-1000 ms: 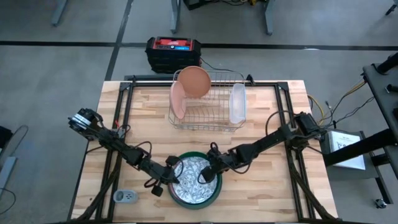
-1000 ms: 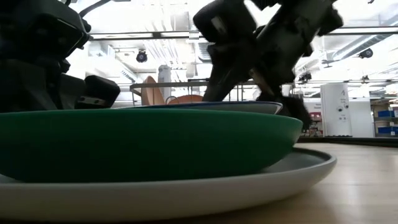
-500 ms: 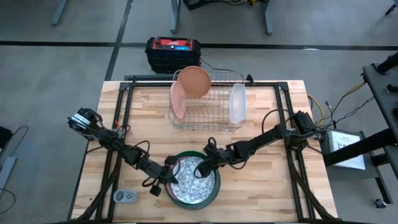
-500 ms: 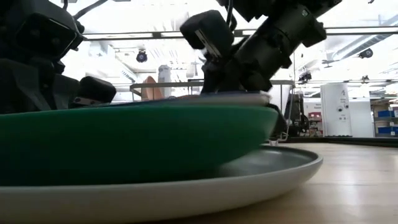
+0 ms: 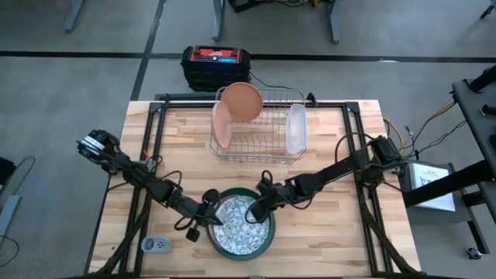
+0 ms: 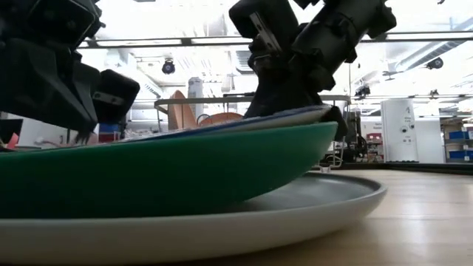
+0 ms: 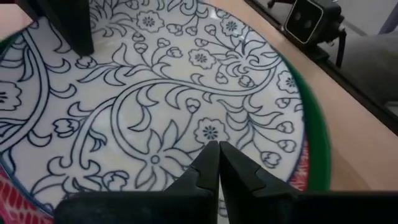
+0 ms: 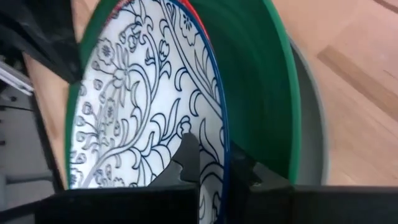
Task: Sort dishes
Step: Put the blue patterned plate in the dish rack
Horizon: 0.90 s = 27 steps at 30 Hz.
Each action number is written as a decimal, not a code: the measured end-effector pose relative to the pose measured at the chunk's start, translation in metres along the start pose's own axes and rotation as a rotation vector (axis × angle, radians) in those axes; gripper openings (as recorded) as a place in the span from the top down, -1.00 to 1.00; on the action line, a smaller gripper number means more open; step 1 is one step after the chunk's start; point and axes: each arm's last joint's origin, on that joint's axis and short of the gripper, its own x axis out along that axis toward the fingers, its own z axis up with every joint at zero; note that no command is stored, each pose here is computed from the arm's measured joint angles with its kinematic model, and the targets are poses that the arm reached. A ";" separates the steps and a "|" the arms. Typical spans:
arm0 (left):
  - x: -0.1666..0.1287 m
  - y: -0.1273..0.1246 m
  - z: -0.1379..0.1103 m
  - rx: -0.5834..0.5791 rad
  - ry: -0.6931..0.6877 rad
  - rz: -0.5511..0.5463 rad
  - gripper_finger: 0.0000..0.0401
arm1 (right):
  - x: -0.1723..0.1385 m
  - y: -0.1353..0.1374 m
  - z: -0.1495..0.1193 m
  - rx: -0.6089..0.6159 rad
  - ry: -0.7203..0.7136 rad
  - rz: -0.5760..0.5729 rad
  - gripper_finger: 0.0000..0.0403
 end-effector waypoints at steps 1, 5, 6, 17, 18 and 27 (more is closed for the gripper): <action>0.000 0.000 0.000 -0.002 0.005 0.000 1.00 | 0.000 0.000 0.000 -0.023 0.002 -0.004 0.94; -0.002 0.001 -0.003 -0.021 0.041 0.012 1.00 | -0.001 0.000 -0.001 -0.075 0.004 -0.011 0.94; -0.002 0.001 -0.004 -0.026 0.050 0.017 1.00 | -0.001 -0.001 -0.001 -0.075 0.004 -0.012 0.94; 0.004 0.001 -0.014 -0.091 0.111 0.034 1.00 | 0.002 -0.006 -0.002 -0.012 -0.039 -0.068 0.49; 0.005 0.001 -0.014 -0.098 0.112 0.035 1.00 | 0.003 -0.006 -0.002 -0.009 -0.040 -0.064 0.45; 0.008 0.001 -0.016 -0.104 0.110 0.040 1.00 | 0.002 -0.005 0.000 -0.010 -0.062 -0.055 0.51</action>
